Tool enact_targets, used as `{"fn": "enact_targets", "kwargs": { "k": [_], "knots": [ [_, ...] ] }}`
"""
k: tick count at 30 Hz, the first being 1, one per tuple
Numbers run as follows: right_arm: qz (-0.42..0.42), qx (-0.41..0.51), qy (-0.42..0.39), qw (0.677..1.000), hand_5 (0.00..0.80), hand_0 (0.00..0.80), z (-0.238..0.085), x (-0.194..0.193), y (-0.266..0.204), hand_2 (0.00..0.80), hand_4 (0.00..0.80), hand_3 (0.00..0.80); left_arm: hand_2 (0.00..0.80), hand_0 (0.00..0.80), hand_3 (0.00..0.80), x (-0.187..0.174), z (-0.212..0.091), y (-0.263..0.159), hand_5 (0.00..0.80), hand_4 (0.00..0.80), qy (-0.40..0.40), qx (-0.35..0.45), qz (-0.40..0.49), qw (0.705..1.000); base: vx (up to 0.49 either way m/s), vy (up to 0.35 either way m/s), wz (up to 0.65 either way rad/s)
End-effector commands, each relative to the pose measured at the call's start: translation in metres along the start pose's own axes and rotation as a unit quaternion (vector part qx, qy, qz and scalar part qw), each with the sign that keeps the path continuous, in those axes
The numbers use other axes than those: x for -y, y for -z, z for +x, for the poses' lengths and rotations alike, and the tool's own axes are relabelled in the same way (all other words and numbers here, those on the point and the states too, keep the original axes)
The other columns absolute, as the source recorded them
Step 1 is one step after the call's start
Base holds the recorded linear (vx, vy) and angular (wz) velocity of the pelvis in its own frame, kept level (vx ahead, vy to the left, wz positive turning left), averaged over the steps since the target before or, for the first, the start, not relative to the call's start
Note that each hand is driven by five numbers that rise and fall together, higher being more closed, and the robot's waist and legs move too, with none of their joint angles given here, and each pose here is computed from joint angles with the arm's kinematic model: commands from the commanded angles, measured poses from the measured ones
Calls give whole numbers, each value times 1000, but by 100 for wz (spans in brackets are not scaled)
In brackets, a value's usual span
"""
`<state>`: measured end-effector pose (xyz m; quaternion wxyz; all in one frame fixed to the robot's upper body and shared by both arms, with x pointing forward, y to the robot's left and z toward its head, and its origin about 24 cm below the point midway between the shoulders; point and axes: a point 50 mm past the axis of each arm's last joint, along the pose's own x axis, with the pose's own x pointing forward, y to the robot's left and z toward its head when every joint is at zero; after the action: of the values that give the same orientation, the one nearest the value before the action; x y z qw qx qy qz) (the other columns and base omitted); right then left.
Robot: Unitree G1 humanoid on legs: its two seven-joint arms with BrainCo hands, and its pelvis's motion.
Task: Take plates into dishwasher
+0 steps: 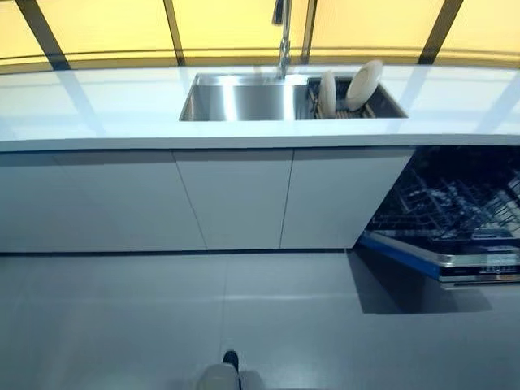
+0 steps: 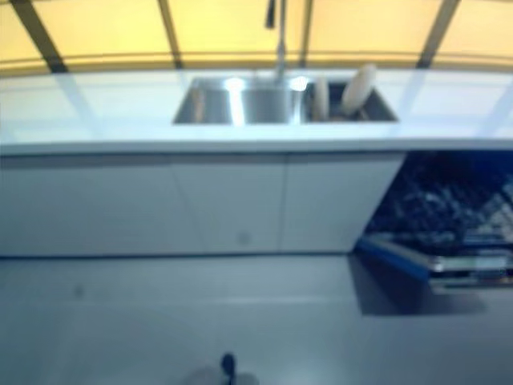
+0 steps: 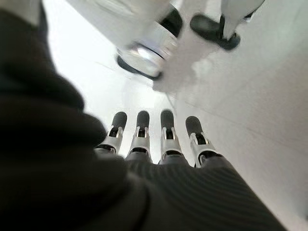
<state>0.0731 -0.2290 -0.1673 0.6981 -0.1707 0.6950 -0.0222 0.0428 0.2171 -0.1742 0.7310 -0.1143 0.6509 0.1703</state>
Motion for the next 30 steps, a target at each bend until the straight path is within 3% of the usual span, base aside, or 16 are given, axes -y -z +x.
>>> {"fn": "enact_targets", "kwargs": {
  "k": [1, 7, 16, 24, 30],
  "knots": [
    [-16, 17, -4, 1000, 0, 0, 0, -7, -2, 0, 0, 0, 0, 0, 0, 5, 0, -12, 0, 0, 0, 18, 37, 999, 178, 74, 12],
    [4, 15, -1, 1000, 0, 0, -1, -9, -4, 0, 0, 0, 0, 0, 0, 4, -1, -22, 0, 0, 5, 28, 62, 998, 188, 121, -13],
    [192, 19, 13, 981, 0, 0, -1, -5, -7, 0, 0, 0, 0, 0, 0, -5, -2, -5, 0, 0, 10, 68, 216, 974, 170, 85, 42],
    [205, 64, 40, 976, 0, 0, -4, 12, -28, 0, 0, 0, 0, 0, 0, -5, -4, -22, 0, 0, 3, 120, 195, 973, 294, -252, 40],
    [205, 72, 45, 975, 0, 0, -6, 14, -35, 0, 0, 0, 0, 0, 0, -13, -4, 12, 0, 0, -8, 96, 167, 981, 246, -235, 31]
  ]
}}
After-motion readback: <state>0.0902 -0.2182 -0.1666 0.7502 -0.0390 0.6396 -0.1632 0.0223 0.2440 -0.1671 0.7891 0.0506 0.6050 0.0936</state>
